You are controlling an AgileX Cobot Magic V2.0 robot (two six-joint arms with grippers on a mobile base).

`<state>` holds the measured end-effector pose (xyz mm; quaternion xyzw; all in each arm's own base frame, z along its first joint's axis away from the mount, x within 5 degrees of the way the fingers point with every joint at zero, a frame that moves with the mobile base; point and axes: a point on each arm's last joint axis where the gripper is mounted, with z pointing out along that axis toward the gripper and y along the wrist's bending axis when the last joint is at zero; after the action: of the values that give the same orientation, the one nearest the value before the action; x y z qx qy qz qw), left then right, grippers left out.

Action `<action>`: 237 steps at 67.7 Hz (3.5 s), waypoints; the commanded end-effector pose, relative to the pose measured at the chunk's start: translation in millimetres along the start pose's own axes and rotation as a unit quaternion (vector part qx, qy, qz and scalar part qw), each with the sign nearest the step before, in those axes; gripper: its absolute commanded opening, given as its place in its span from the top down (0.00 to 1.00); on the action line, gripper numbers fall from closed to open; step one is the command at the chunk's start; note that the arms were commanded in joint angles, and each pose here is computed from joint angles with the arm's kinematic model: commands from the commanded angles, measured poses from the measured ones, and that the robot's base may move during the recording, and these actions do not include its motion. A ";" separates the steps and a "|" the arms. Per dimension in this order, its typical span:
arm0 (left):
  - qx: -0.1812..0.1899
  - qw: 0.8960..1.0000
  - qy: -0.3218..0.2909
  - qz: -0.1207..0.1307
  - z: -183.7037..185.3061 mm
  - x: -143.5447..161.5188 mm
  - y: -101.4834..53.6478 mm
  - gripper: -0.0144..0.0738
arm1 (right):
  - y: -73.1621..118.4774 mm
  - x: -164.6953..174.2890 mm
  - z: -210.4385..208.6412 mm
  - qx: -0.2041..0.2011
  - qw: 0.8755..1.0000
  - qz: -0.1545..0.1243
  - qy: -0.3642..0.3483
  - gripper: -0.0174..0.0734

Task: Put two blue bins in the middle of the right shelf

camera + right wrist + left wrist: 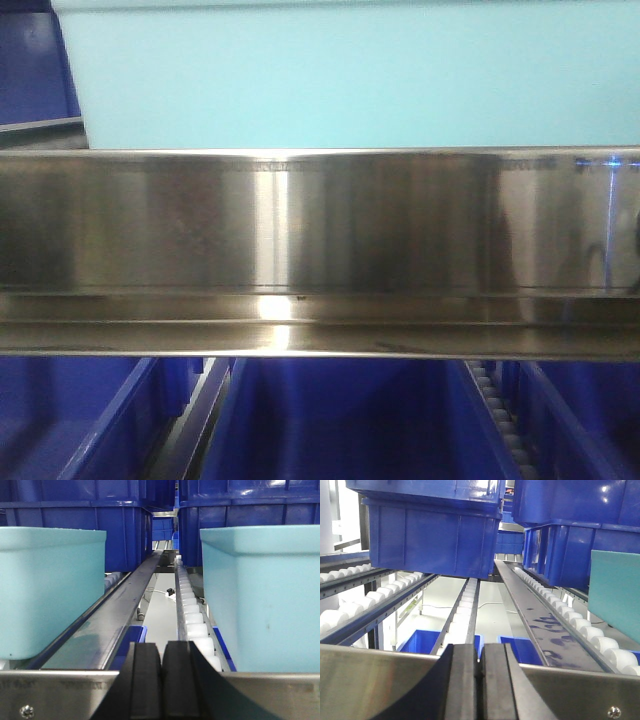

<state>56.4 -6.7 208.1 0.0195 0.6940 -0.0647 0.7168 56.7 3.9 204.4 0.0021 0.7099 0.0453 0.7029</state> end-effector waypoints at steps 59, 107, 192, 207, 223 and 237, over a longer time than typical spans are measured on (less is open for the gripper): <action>0.002 0.998 -0.058 0.002 -1.0 -11.0 -0.5 0.96 | -0.5 -12.1 -1.1 0.003 0.998 -0.004 -0.066 0.99; 0.001 0.997 -0.073 0.011 -12.1 -126.2 -7.4 0.75 | 11.7 -139.2 -21.9 -0.017 0.997 -0.008 -0.077 0.79; 0.150 0.910 0.381 0.064 214.9 -226.6 -136.4 0.24 | 65.5 -233.1 180.9 -0.098 0.919 -0.042 0.379 0.18; 0.091 0.881 0.457 0.083 256.3 -190.0 -144.1 0.24 | 67.8 -208.5 218.5 -0.063 0.890 -0.033 0.451 0.18; 0.077 0.851 0.518 0.049 289.8 -147.6 -139.4 0.24 | 75.7 -174.8 253.7 -0.067 0.872 -0.028 0.484 0.18; 0.072 0.836 0.541 0.056 303.1 -124.2 -143.1 0.24 | 78.9 -152.4 275.2 -0.066 0.864 -0.024 0.498 0.18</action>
<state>333.1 -173.0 354.7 0.1460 0.9614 -0.0465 0.2285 321.3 87.3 362.6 -0.0849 0.9624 0.0698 0.2483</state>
